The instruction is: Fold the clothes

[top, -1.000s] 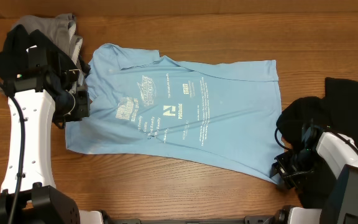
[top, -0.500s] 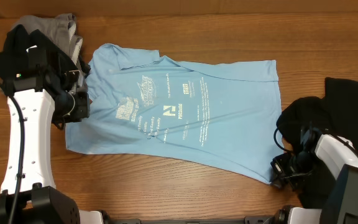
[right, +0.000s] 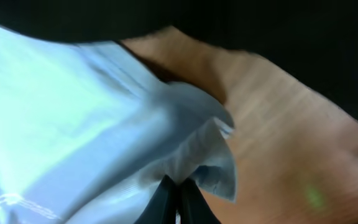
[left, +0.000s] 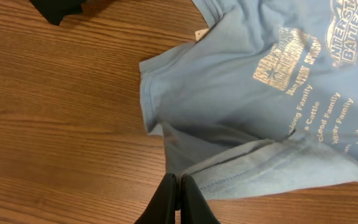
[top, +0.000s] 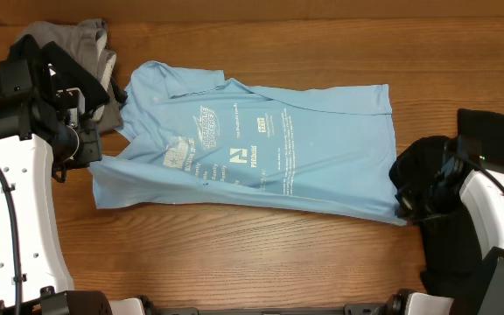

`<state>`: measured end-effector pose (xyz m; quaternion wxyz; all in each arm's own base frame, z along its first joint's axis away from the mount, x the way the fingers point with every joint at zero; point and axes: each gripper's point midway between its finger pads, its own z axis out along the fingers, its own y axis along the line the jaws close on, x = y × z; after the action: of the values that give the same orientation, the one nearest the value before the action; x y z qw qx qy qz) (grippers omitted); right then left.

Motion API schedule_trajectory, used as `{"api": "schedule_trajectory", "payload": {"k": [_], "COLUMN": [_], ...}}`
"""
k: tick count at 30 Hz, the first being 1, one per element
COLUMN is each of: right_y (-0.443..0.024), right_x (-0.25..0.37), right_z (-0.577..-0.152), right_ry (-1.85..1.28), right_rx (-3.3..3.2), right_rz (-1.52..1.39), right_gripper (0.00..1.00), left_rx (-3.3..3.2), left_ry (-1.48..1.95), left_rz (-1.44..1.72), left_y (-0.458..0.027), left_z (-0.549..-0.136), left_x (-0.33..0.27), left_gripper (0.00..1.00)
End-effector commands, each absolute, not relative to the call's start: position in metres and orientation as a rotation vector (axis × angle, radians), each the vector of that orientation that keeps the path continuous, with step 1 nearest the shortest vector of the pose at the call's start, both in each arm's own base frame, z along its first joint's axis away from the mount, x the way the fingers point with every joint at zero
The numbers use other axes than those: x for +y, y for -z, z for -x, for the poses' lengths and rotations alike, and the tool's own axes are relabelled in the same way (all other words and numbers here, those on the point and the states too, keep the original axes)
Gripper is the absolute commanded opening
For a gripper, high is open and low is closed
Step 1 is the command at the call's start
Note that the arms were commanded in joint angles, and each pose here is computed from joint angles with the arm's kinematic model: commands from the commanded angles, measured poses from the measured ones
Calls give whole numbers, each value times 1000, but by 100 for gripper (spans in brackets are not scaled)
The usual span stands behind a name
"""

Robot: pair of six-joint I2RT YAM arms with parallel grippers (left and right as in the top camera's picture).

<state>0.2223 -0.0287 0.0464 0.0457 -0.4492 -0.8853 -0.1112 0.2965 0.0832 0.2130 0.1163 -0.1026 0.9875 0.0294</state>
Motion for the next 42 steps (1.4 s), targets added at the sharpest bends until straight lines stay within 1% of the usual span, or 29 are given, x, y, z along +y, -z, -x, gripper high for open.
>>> {"api": "schedule_trajectory", "payload": {"k": [1, 5, 12, 19, 22, 24, 25, 26, 27, 28, 29, 30, 31, 32, 36, 39, 42], "right_y": [-62, -72, -76, -85, -89, -92, -93, -93, -94, -94, -93, -94, -94, -94, -90, -87, -86], "right_x": [-18, -14, -20, -17, -12, -5, -1, 1, 4, 4, 3, 3, 2, 0, -5, -1, 5], "right_z": [-259, -287, -310, -332, -341, -347, -350, -352, -355, -356, -357, -357, -358, -358, -351, -344, -338], "right_ry": [589, 757, 801, 913, 945, 961, 959, 960, 950, 931, 920, 925, 924, 922, 903, 890, 900], "right_rx": [-2896, -2980, -3081, -3161, -3171, -3201, -3225, -3236, -3262, -3276, -3272, -3267, -3267, -3266, -3232, -3226, -3231], "right_rz": [1198, 1178, 1173, 1133, 1154, 1118, 1092, 1078, 1055, 1050, 1074, 1088, 1093, 1101, 1126, 1070, 981], "right_gripper": [4, 4, 4, 4, 4, 5, 9, 15, 47, 72, 84, 85, 86, 86, 86, 86, 86], "left_rx": [2868, 2872, 2870, 2854, 2854, 2853, 2853, 2853, 2853, 2853, 2853, 2853, 2854, 2854, 2863, 2865, 2876], "left_ry": [-133, -220, -254, -292, -282, -281, -281, -281, -281, -281, -281, -281, -281, -281, -248, -87, -17], "left_rz": [326, 400, 412, 444, 443, 446, 446, 446, 446, 446, 446, 446, 447, 447, 454, 431, 419], "left_y": [-222, -222, -223, -224, -223, -223, -223, -223, -223, -223, -223, -223, -223, -223, -222, -220, -212], "left_z": [-295, -289, -288, -289, -290, -290, -290, -290, -290, -290, -290, -290, -289, -289, -288, -293, -294], "left_x": [88, 99, 103, 108, 107, 107, 107, 107, 107, 107, 107, 107, 107, 107, 103, 84, 76], "left_gripper": [4, 4, 4, 4, 6, 8, 9, 9, 15, 22, 36, 46, 52, 55, 62, 64, 68]}}
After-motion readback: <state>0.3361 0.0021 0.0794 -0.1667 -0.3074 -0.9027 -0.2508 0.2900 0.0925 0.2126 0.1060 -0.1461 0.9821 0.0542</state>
